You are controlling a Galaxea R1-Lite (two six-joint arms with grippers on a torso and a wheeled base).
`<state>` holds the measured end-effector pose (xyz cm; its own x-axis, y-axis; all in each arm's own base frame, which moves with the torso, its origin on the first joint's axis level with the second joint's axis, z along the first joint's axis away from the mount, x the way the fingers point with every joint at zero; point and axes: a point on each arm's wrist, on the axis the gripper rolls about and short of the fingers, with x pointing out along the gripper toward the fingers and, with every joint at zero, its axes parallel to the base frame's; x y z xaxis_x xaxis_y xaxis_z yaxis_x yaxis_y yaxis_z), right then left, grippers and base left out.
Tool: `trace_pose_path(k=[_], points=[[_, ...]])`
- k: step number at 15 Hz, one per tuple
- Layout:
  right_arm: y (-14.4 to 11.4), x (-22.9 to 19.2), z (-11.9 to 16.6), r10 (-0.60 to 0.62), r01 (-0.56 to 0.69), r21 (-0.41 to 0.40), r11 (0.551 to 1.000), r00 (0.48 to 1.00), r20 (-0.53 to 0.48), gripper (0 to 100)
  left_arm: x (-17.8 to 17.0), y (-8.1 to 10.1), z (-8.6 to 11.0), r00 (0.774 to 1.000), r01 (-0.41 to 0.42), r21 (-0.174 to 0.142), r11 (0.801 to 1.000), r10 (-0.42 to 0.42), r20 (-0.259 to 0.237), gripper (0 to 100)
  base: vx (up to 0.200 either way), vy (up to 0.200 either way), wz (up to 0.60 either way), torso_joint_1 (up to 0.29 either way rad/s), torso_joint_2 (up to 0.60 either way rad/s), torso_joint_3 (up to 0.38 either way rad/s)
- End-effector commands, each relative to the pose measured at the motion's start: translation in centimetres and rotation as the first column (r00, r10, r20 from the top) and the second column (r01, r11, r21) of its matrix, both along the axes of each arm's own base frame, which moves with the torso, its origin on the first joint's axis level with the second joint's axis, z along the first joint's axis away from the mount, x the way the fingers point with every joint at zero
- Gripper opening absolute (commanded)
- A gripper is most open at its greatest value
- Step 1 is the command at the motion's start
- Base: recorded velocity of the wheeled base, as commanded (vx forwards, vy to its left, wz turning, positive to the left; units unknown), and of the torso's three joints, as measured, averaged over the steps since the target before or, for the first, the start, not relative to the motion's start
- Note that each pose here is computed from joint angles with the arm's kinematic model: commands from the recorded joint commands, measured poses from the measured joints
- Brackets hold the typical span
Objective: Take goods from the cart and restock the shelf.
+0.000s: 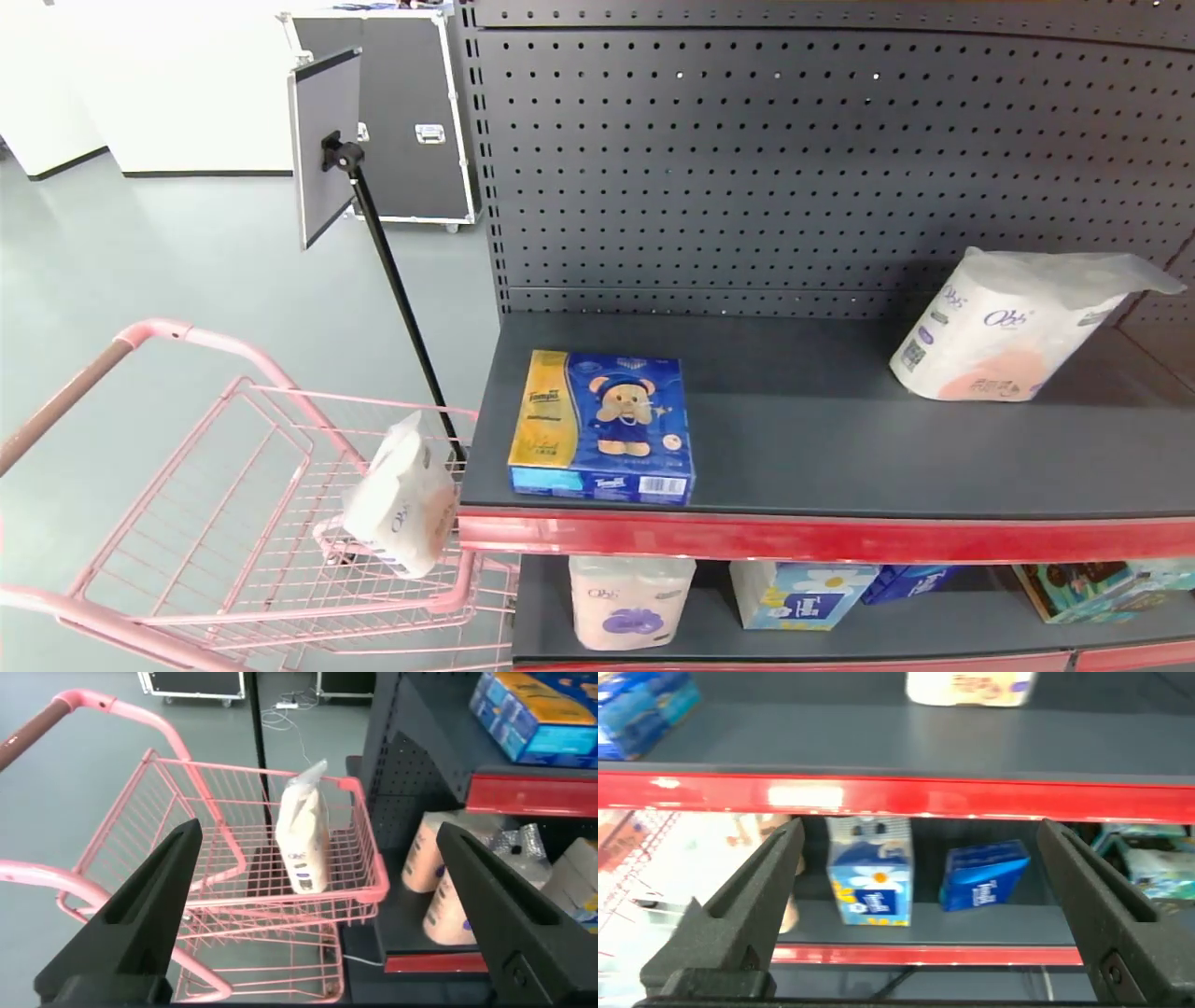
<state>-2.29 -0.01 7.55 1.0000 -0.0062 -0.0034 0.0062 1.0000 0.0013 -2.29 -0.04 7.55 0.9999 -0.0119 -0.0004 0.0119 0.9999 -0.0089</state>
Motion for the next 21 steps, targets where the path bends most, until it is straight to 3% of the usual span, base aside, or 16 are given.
trace_pose_path(k=[1, 12, 21], points=[[0.00, 0.01, 0.00, 0.000, 0.000, -0.001, 1.000, 1.000, -0.001, 100, 0.00, 0.00, 0.02, 1.000, -0.001, 0.000, 1.000, 0.001, 0.000, 100, 0.000, 0.200, 0.00, 0.002, 0.01, -0.002], [0.00, 0.01, 0.00, 0.000, 0.000, -0.001, 1.000, 1.000, -0.001, 100, 0.00, 0.00, 0.02, 1.000, -0.001, 0.000, 1.000, 0.001, 0.000, 100, 0.000, 0.200, 0.00, 0.002, 0.00, 0.004], [0.00, 0.00, 0.00, -0.002, 0.002, 0.000, 1.000, 1.000, 0.000, 100, 0.01, 0.00, -0.02, 1.000, -0.001, 0.000, 1.000, 0.001, -0.001, 100, 0.000, 0.000, 0.00, -0.057, 0.15, 0.081]])
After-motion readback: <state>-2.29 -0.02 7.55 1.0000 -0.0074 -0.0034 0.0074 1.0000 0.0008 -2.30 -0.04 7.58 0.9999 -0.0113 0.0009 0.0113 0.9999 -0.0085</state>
